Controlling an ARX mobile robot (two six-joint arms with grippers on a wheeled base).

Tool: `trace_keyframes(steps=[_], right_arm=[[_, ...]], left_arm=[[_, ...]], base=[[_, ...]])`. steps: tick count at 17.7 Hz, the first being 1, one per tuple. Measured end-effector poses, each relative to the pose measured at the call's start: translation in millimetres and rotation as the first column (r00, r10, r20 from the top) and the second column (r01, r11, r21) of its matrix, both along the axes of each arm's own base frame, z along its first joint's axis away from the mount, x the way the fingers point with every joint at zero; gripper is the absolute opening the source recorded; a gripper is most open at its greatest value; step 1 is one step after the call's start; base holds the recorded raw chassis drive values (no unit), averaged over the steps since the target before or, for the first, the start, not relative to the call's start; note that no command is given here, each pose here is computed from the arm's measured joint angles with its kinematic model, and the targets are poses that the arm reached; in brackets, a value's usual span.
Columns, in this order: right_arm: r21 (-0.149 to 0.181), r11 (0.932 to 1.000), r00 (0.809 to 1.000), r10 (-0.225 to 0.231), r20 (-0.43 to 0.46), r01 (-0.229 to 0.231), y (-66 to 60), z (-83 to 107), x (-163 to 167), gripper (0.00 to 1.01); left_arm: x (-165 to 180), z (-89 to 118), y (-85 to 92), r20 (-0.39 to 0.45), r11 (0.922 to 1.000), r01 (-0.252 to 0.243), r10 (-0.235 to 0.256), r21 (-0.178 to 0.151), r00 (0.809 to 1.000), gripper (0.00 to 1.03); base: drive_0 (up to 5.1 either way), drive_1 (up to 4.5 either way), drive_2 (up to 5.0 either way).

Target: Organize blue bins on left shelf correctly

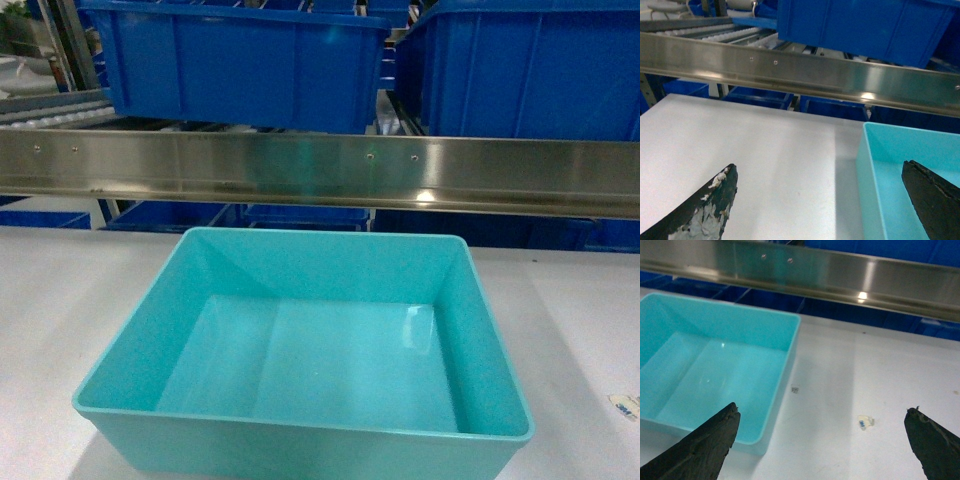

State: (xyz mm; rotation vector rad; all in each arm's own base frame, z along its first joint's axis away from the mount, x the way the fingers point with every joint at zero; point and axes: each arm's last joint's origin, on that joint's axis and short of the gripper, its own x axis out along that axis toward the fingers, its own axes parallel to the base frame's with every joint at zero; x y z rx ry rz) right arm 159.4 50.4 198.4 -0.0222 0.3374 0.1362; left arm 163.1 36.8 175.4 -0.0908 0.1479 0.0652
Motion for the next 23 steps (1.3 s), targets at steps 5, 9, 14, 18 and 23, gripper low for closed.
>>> trace_keyframes(steps=[5,9,14,18,23], right_arm=[[-0.05,0.9972,0.992,-0.06,-0.109,0.055,15.0,-2.2,73.9,0.98],[-0.127,0.9913,0.964,0.001,-0.265,-0.036,28.2,-4.7,101.6,0.98],[-0.158,0.986,0.963,0.008,-0.269,-0.053,28.1,-3.5,103.5,0.98],[-0.159,0.9859,0.962,0.008,-0.272,-0.053,28.2,-3.8,103.4,0.98],[-0.151,0.9813,0.916,0.05,-0.399,-0.119,45.7,-25.7,104.2,0.98]], left_arm=[[72.3,-18.4,-44.4,-0.283,0.9905,0.134,-0.138,-0.032,0.949,0.98],[88.1,-20.2,-58.5,-0.331,0.9958,0.085,-0.068,0.035,0.941,0.98],[88.4,-21.2,-58.2,-0.336,0.9954,0.082,-0.061,0.049,0.94,0.98],[88.3,-21.2,-59.6,-0.336,0.9944,0.091,-0.067,0.054,0.939,0.98],[102.6,-45.4,-58.6,-0.377,0.995,0.058,-0.023,0.081,0.926,0.98]], base=[[0.0,0.0,0.0],[0.0,0.0,0.0],[0.0,0.0,0.0],[0.0,0.0,0.0],[0.0,0.0,0.0]])
